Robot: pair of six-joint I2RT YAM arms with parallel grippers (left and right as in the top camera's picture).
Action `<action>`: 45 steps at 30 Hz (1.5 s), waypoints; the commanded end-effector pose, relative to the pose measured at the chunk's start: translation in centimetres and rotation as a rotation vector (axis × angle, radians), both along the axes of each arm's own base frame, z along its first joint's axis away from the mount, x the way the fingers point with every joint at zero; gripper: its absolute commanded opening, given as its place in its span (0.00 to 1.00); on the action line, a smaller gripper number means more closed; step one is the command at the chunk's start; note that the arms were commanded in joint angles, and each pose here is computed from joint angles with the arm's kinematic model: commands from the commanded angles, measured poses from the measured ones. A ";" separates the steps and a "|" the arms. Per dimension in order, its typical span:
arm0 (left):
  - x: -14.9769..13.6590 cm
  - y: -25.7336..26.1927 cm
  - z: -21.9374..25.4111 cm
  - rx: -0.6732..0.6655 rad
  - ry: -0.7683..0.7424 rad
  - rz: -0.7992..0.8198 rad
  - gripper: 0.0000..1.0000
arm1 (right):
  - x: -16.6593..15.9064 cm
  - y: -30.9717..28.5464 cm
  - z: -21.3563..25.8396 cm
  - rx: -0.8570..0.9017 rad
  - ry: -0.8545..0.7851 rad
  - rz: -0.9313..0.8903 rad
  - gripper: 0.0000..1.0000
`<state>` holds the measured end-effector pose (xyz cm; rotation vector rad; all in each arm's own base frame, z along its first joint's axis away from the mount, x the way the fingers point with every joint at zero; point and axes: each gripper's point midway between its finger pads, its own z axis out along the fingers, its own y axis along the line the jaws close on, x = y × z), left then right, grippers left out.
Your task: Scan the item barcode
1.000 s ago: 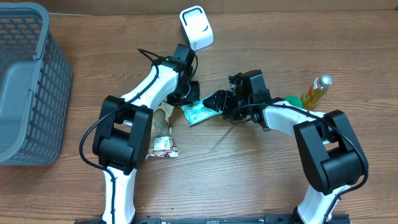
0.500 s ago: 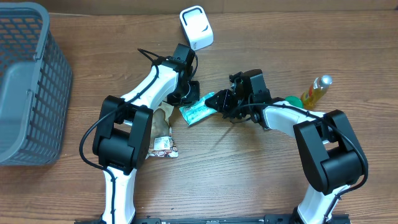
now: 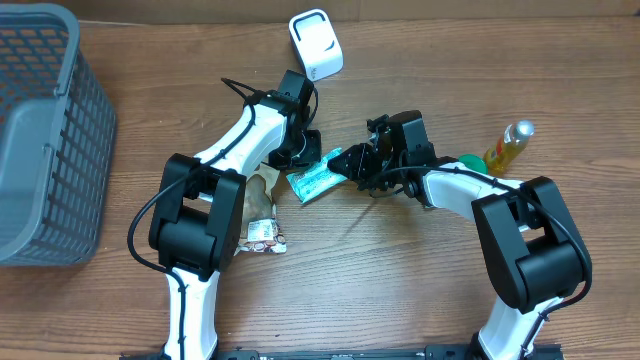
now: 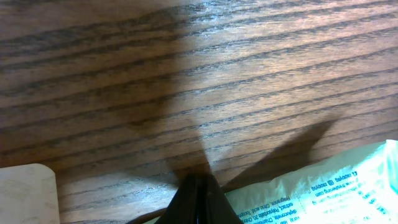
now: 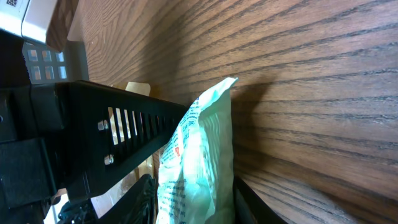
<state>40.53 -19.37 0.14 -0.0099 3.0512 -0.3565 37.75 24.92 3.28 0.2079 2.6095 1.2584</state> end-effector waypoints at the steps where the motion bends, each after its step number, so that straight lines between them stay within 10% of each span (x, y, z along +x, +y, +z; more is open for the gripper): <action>1: -1.0 0.3 -1.2 0.025 0.033 0.015 0.04 | -0.2 0.3 -0.1 0.004 -0.004 0.012 0.36; 11: -0.9 0.4 -1.2 0.026 0.033 0.016 0.04 | -0.4 1.2 -0.6 -0.043 -0.031 0.011 0.39; 23: -0.9 0.4 -1.1 0.028 0.033 0.017 0.04 | -0.1 1.0 -0.6 -0.056 -0.047 0.006 0.18; 45: 8.6 14.9 12.7 0.304 -0.272 0.305 0.13 | -0.2 -1.8 -1.1 -0.054 -0.023 0.038 0.04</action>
